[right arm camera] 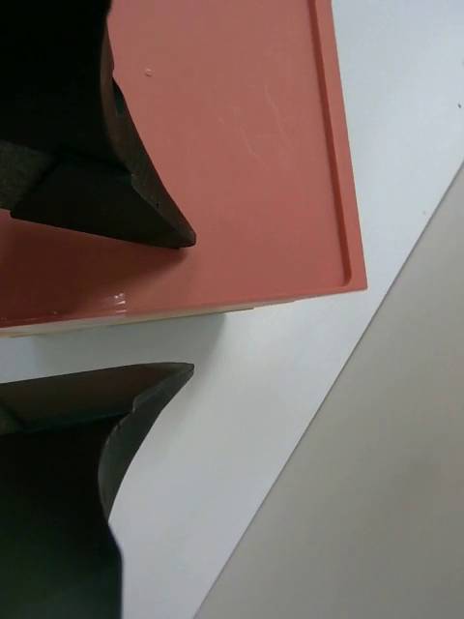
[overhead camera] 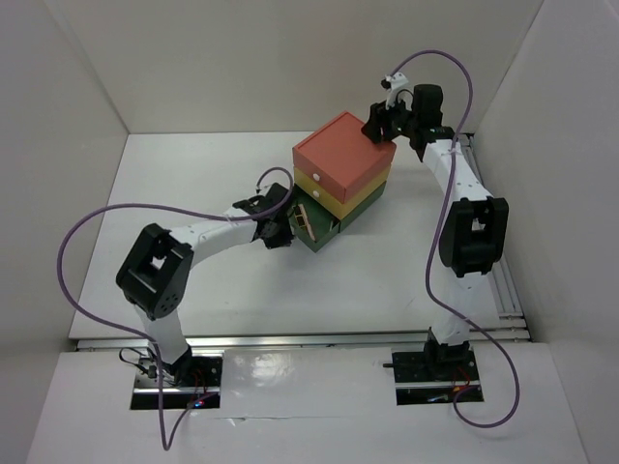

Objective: Organize the makeup

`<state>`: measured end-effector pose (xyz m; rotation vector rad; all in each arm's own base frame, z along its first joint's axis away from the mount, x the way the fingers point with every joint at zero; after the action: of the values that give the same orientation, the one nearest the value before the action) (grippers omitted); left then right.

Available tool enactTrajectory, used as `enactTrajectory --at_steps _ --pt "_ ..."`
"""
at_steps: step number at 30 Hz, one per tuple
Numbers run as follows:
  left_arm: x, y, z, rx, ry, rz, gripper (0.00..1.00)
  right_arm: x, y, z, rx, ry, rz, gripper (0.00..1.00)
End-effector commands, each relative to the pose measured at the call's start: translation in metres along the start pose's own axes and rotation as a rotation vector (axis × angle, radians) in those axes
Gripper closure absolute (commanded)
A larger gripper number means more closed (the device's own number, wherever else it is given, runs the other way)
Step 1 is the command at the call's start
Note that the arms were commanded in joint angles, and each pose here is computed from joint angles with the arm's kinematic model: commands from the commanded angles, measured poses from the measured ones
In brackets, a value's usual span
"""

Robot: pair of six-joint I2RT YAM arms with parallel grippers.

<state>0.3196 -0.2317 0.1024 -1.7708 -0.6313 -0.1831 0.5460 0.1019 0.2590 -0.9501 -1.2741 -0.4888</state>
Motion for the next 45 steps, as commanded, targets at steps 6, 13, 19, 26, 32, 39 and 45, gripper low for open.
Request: enactTrajectory --at_steps 6,13,19,26,32,39,45 --pt "0.027 0.044 -0.031 -0.053 -0.017 -0.062 1.00 -0.025 0.002 0.023 0.174 -0.027 0.075 0.51" --pt "0.053 0.089 -0.067 -0.096 -0.029 -0.079 1.00 -0.047 0.010 0.041 0.229 -0.034 0.139 0.58" --pt "0.074 0.097 -0.091 -0.153 -0.072 -0.140 0.96 -0.050 0.011 0.053 0.237 -0.033 0.140 0.58" --pt "0.074 0.087 -0.100 -0.245 -0.104 -0.150 0.62 -0.050 0.009 0.053 0.223 -0.017 0.130 0.58" --pt "0.062 0.076 -0.100 -0.373 -0.175 -0.123 0.50 -0.051 0.005 0.055 0.212 -0.001 0.129 0.58" --pt "0.067 0.045 -0.066 -0.173 -0.176 -0.132 0.50 -0.036 0.000 0.044 0.111 -0.008 0.114 0.56" --pt "0.058 -0.010 -0.006 0.021 -0.193 -0.170 0.47 0.029 -0.011 0.009 -0.088 0.058 -0.015 0.40"
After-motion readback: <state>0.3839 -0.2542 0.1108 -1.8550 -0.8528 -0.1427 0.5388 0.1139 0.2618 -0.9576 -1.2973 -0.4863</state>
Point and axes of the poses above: each gripper's point midway between its finger pads, its own y axis out along the fingers, its own z axis along the line the jaws close on, x = y × z, the point moved 4 cm from there along -y, back along the fingers
